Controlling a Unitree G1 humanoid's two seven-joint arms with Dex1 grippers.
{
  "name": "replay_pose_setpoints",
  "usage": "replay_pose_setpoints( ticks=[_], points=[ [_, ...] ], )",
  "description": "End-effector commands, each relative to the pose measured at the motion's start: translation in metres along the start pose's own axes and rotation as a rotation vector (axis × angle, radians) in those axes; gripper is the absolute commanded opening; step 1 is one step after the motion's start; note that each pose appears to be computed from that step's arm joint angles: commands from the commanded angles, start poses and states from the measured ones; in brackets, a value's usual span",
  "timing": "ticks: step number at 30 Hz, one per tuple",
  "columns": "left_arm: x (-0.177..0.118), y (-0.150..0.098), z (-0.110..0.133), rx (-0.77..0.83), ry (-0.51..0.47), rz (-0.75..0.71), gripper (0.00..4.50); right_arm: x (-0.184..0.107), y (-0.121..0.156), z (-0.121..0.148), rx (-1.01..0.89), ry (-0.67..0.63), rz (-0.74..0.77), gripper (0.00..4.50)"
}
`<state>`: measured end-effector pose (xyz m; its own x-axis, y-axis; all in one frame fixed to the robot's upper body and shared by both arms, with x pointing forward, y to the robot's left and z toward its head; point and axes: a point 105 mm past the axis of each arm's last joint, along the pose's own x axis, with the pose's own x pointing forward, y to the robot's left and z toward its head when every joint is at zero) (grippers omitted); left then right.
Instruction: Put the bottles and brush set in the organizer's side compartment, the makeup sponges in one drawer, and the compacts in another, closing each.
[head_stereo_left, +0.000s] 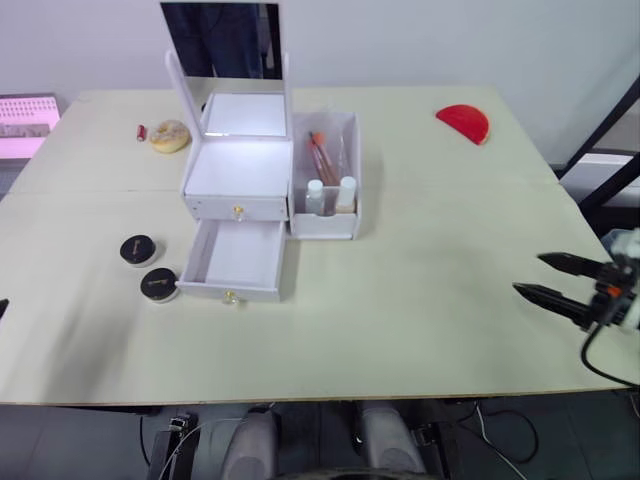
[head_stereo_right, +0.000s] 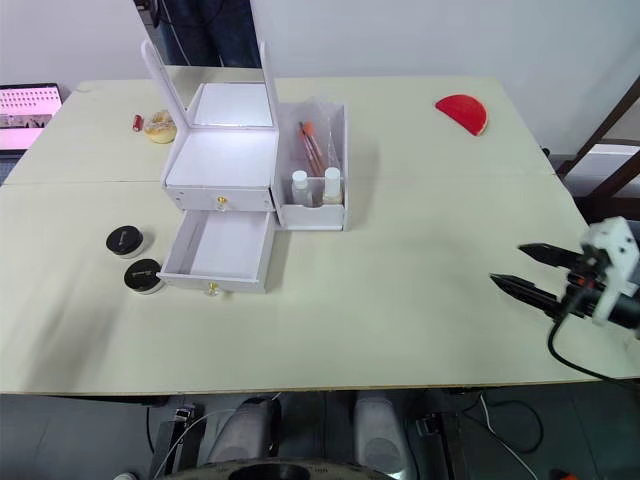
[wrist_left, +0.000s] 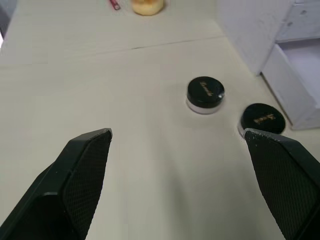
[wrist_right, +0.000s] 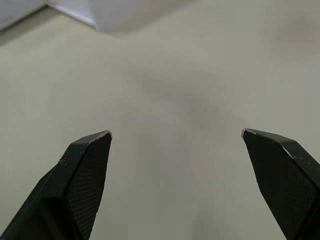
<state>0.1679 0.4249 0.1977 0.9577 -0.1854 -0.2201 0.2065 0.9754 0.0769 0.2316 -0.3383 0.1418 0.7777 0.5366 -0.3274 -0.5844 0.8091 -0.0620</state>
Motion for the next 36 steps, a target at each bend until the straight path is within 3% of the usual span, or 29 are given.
replay_pose_setpoints(
  ticks=[1,10,15,23,27,36],
  points=[
    [0.001,0.003,0.000,0.024,0.009,-0.012,4.44,-0.013,-0.004,0.001,-0.029,-0.028,-0.036,4.50],
    [0.013,-0.007,-0.006,0.044,0.013,-0.052,4.44,0.003,0.007,0.017,-0.069,-0.076,0.000,4.50],
    [0.018,-0.023,-0.017,0.032,-0.012,0.000,4.44,0.022,0.026,0.045,-0.113,-0.117,0.090,4.50],
    [0.057,-0.108,-0.057,-0.037,0.003,-0.035,4.44,0.083,0.099,0.120,-0.224,-0.215,0.415,4.50],
    [0.087,-0.115,-0.071,0.008,0.001,0.005,4.44,0.110,0.137,0.149,-0.306,-0.227,0.565,4.50],
    [0.129,-0.123,-0.073,-0.025,-0.018,-0.038,4.44,0.131,0.173,0.170,-0.415,-0.243,0.660,4.50]
  ],
)
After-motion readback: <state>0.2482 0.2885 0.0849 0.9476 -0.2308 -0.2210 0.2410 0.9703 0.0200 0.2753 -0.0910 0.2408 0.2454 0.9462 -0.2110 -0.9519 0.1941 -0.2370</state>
